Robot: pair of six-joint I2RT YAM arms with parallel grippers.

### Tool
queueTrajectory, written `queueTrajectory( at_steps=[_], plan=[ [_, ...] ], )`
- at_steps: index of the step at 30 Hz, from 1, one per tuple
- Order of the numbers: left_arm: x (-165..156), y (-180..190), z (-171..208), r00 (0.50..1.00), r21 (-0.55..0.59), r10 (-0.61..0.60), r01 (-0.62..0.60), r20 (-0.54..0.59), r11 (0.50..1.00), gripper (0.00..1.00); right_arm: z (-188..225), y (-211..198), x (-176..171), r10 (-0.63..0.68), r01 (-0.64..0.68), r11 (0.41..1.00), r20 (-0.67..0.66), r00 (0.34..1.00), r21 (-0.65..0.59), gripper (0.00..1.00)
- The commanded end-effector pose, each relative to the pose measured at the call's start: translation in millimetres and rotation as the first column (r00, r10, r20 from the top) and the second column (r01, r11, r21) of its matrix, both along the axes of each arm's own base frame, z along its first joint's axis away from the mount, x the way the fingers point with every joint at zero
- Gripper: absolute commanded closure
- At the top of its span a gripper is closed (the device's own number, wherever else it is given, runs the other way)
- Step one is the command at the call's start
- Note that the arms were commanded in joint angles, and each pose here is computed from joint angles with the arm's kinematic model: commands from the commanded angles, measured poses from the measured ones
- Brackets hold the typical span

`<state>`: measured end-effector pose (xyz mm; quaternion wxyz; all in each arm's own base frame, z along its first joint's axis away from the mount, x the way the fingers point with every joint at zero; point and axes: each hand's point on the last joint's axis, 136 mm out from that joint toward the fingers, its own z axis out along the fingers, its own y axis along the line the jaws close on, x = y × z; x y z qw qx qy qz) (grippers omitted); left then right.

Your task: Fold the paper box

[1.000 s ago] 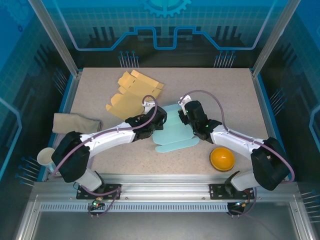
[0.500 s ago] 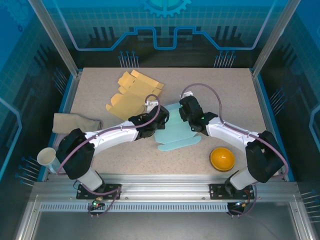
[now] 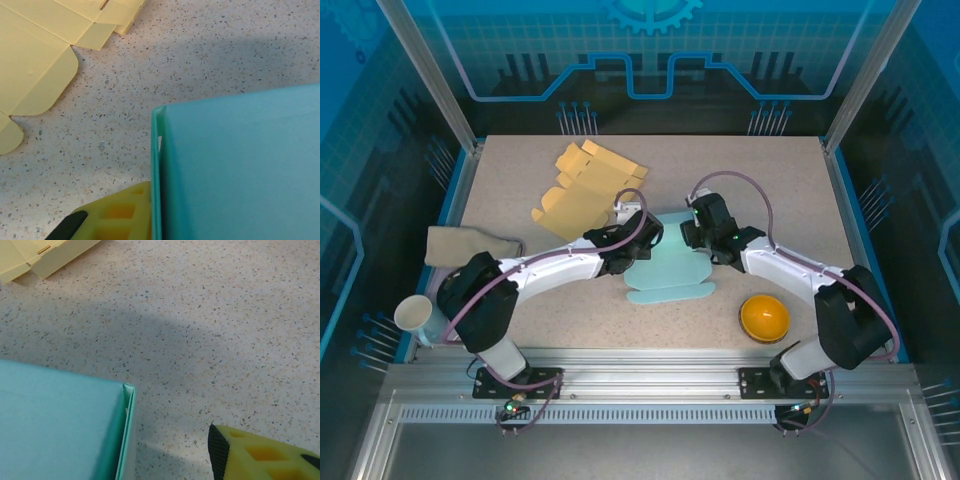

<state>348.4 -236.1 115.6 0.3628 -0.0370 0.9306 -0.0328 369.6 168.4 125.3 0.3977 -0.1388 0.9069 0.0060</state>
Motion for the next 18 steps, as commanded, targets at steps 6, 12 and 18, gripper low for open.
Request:
queueTrajectory(
  at_steps=[6,12,18],
  plan=[
    [-6,43,-6,0.996,0.182,0.085,-0.077,-0.036,0.98,0.85,-13,-35,-5,-0.044,0.037,0.99,-0.049,0.998,-0.137,0.45],
    [-7,44,-9,0.995,0.186,0.085,-0.076,-0.044,0.98,0.84,-14,-7,-13,0.093,-0.097,0.993,-0.063,0.994,-0.061,0.38],
    [-7,44,-11,0.996,0.191,0.082,-0.071,-0.047,0.979,0.85,-6,9,-15,0.172,-0.174,0.984,-0.067,0.983,-0.034,0.21]
  ],
)
